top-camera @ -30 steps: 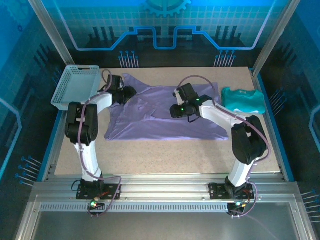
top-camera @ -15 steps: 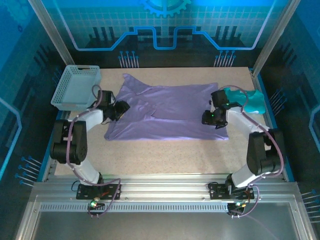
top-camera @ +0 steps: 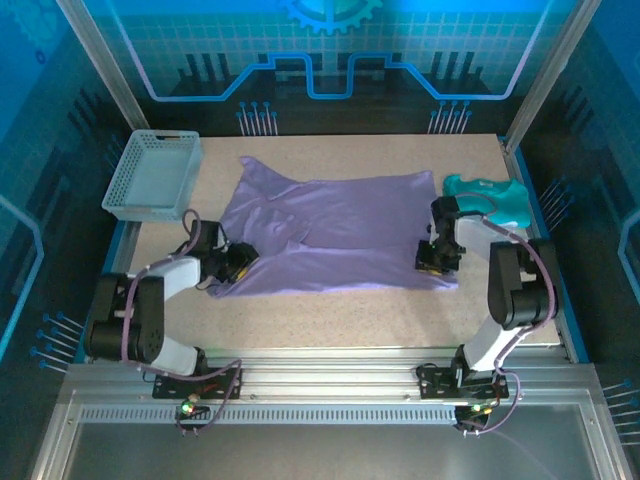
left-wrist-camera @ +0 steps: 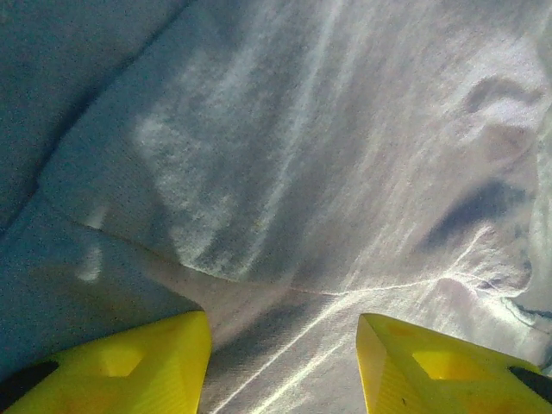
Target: Fold the inside-out t-shirt
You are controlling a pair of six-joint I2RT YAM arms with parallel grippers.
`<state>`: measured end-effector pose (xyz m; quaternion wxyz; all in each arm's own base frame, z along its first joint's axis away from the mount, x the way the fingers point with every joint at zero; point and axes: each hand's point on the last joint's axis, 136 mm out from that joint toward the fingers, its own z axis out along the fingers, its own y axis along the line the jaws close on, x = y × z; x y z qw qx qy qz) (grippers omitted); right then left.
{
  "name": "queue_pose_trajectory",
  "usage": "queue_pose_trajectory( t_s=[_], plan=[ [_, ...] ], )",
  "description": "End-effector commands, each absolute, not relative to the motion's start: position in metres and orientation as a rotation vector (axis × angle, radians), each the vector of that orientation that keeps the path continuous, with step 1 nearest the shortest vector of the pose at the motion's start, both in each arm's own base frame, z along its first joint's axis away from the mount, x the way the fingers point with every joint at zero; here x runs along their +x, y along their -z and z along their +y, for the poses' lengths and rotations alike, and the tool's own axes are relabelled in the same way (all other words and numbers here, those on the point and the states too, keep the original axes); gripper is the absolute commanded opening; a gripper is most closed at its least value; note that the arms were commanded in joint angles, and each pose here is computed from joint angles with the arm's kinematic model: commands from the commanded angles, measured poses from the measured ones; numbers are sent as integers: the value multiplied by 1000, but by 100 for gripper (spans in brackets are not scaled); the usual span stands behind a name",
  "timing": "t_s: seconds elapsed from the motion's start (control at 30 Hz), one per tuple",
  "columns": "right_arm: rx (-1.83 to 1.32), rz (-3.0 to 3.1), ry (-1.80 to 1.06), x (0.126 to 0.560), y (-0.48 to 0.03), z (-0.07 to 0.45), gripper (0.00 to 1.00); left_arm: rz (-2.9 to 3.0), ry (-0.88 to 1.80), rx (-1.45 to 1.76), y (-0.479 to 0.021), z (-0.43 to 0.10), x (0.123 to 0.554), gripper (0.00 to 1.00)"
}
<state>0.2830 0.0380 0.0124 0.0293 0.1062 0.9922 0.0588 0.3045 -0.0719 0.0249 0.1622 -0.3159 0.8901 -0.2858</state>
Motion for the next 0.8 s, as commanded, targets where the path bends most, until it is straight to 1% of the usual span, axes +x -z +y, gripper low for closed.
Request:
queue_pose_trajectory(
  t_s=[0.0,0.07,0.17,0.23,0.27,0.33,0.43,0.53,0.63,0.77],
  plan=[
    [472,3201,-182,218,-2,37,30,2661,763,-1008,-7,-70,242,50],
    [473,3114,-236,222,-19,44,31,2601,757,-1002,-21,-66,238,51],
    [377,2893,-258,257,-61,49,41,2474,700,-941,-55,-55,261,52],
    [338,2717,-262,293,-93,47,50,2390,674,-896,-81,-47,289,53],
    [339,2655,-247,309,-103,44,53,2361,666,-878,-92,-45,302,54],
    [366,2547,-213,352,-126,33,56,2315,660,-848,-111,-42,332,54],
    [435,2533,-184,405,-129,18,55,2287,691,-819,-128,-45,365,55],
    [471,2575,-128,448,-116,7,52,2278,717,-805,-134,-48,383,56],
    [495,2615,-45,482,-101,-6,50,2271,712,-793,-136,-48,392,56],
    [519,2692,31,511,-76,-17,47,2276,723,-788,-133,-49,397,56]
  ],
)
